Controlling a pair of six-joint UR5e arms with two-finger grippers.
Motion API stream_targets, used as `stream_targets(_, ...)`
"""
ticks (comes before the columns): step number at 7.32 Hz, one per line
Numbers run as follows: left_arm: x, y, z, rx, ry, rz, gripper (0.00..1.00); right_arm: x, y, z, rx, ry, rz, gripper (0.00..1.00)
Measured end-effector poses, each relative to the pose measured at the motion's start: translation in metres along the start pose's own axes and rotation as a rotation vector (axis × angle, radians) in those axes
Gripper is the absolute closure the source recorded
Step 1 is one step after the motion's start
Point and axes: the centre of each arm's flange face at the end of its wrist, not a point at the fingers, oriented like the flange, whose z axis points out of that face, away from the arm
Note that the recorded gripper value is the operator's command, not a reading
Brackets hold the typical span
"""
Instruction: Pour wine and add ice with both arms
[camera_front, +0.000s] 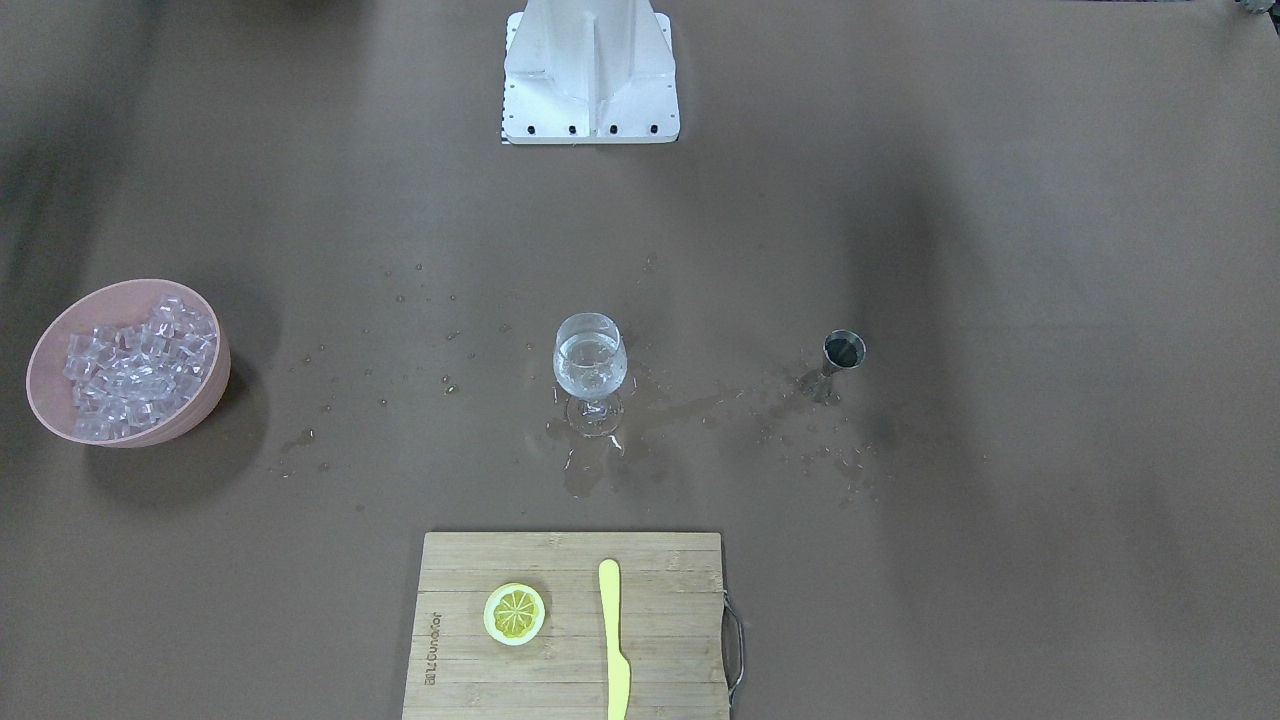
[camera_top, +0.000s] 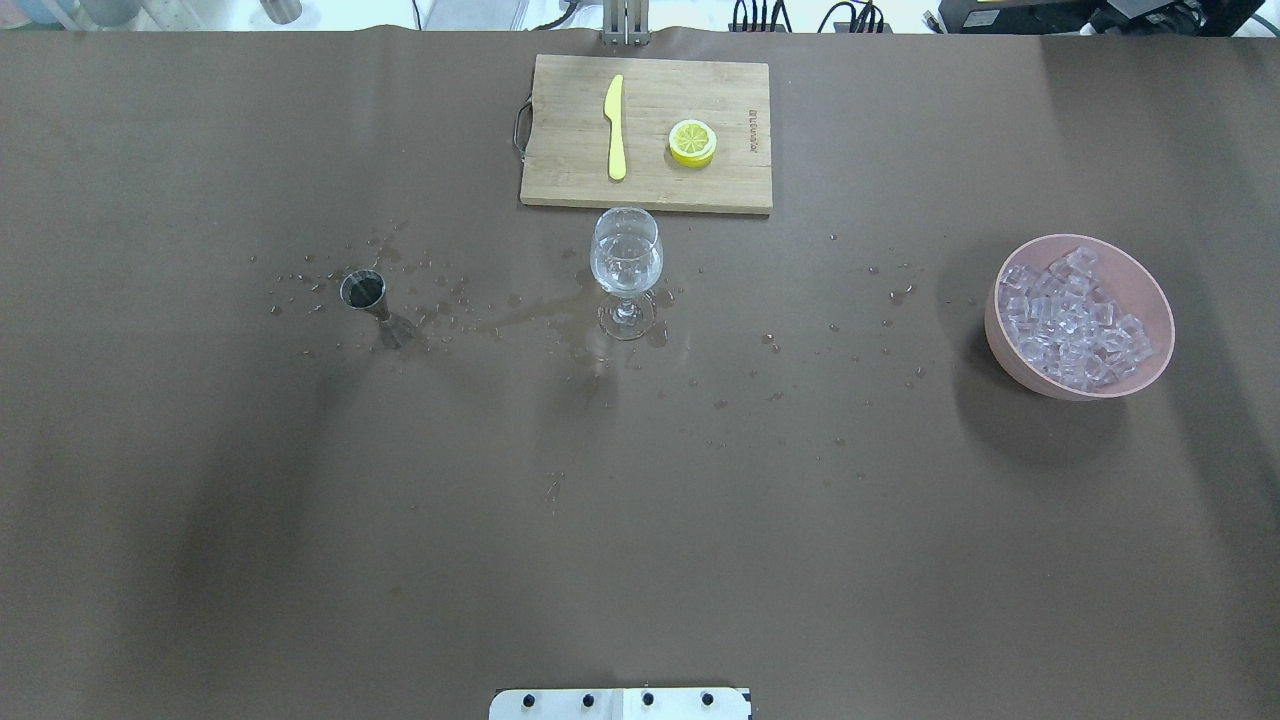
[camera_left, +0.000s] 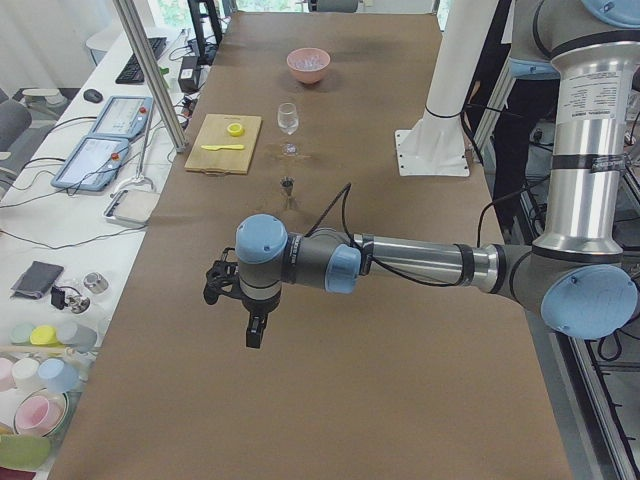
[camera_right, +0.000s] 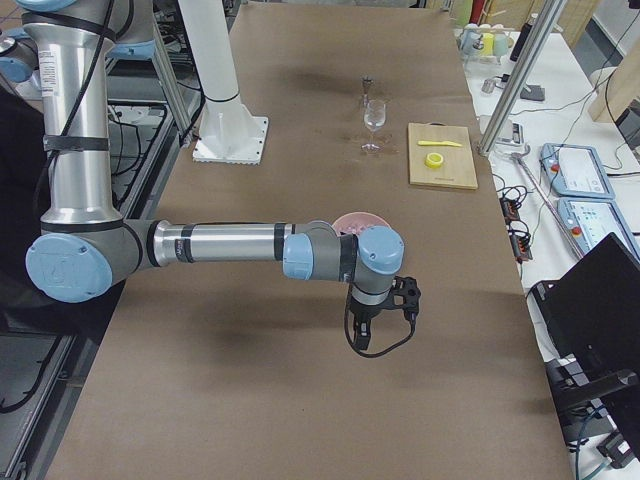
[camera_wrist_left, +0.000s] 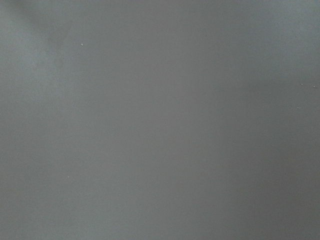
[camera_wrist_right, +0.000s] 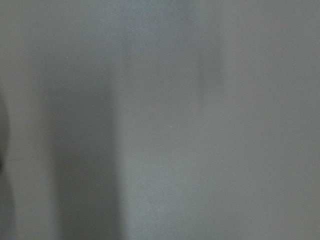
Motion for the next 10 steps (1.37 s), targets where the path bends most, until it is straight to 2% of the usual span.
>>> stream_targets(10,0.003,0.0011,-0.0022,0.01,0.002,0.016,0.02,-0.0033,-0.0019,-0.0033,0.006,-0.004,-0.002,0.0)
